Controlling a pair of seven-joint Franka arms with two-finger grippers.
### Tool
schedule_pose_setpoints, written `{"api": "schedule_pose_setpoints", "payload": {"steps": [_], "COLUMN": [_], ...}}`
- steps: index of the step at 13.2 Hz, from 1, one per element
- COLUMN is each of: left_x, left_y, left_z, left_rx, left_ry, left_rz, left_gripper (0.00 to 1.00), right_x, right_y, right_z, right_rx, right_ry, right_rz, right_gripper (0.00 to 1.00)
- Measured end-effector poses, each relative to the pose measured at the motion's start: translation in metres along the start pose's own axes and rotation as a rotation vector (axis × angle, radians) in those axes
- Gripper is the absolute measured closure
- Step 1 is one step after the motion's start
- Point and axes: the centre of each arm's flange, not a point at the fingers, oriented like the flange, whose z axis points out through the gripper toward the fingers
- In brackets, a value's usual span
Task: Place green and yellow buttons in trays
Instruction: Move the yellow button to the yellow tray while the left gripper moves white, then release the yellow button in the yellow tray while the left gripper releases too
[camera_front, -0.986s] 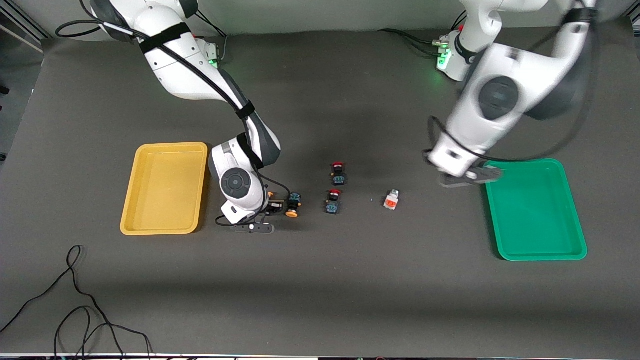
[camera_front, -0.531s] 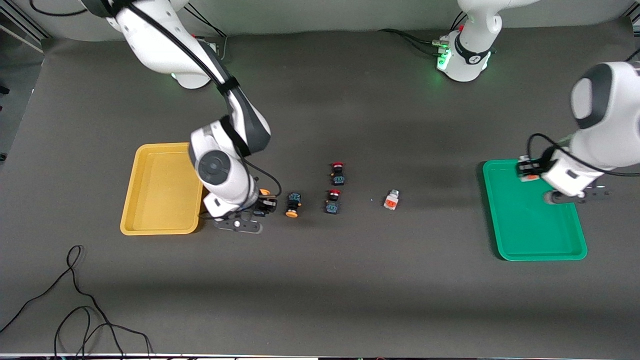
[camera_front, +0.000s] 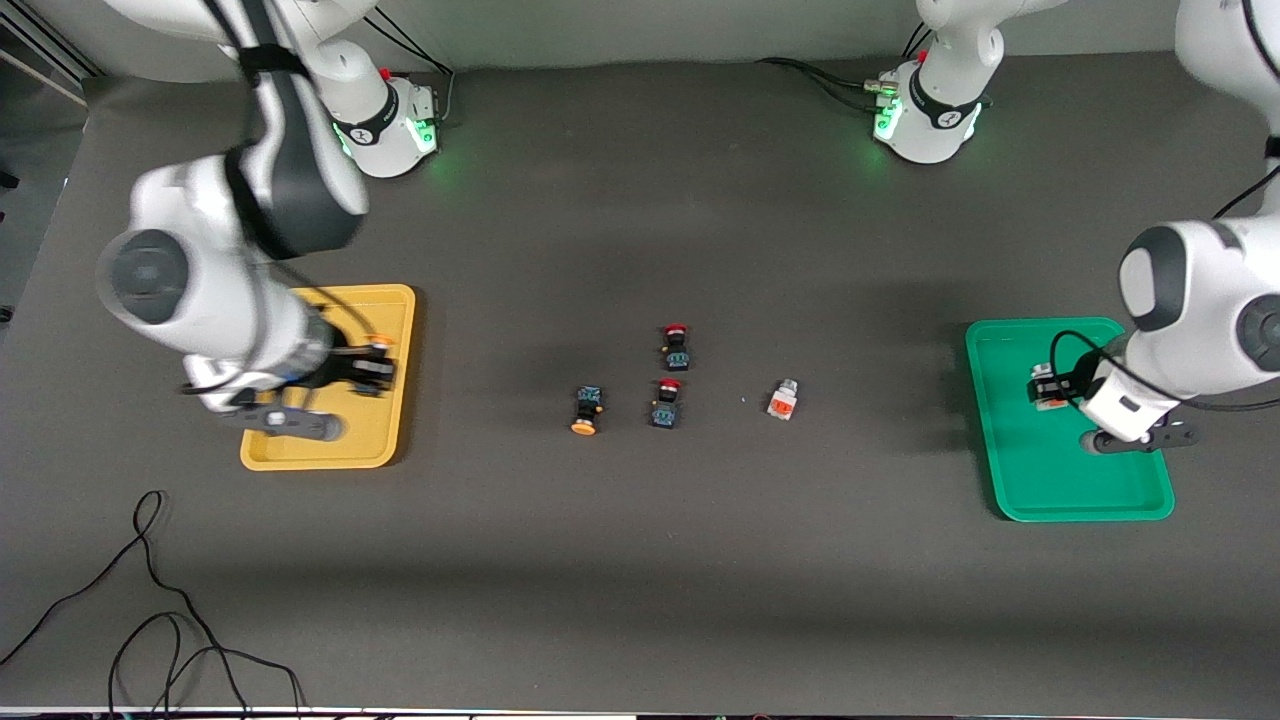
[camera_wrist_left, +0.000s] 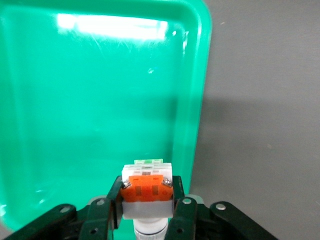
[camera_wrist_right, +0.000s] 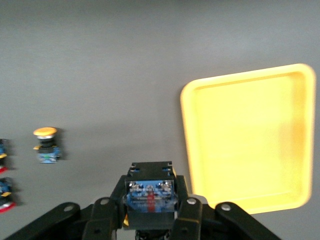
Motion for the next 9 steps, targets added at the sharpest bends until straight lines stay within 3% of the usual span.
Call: {"api": "schedule_pose_setpoints", "payload": {"steps": [2, 6, 7, 9], "left_x": [0.007, 0.010, 0.010, 0.011], "left_y": [-0.008, -0.009, -0.010, -0.010], "left_z": [0.028, 0.060, 0.063, 0.064], "left_rx": [0.011, 0.012, 0.018, 0.027], "left_ry": [0.006, -0.017, -0.017, -0.015], "left_rz": [-0.001, -0.029, -0.026, -0.021], "left_gripper": [0.59, 0.55, 0.49, 0.26], "right_x": [0.005, 0.007, 0.003, -0.009], "right_y": [0.033, 0.078, 0.082, 0.089], "right_z": [0.017, 0.083, 0.103, 0.149], "right_rx": [-0.011, -0.024, -0.028, -0.043], "right_ry": [-0.018, 0.017, 0.023, 0.055], "right_rz": [-0.055, -0.116, -0.123, -0.133], "right_gripper": [0.59, 0.59, 0.59, 0.59]}}
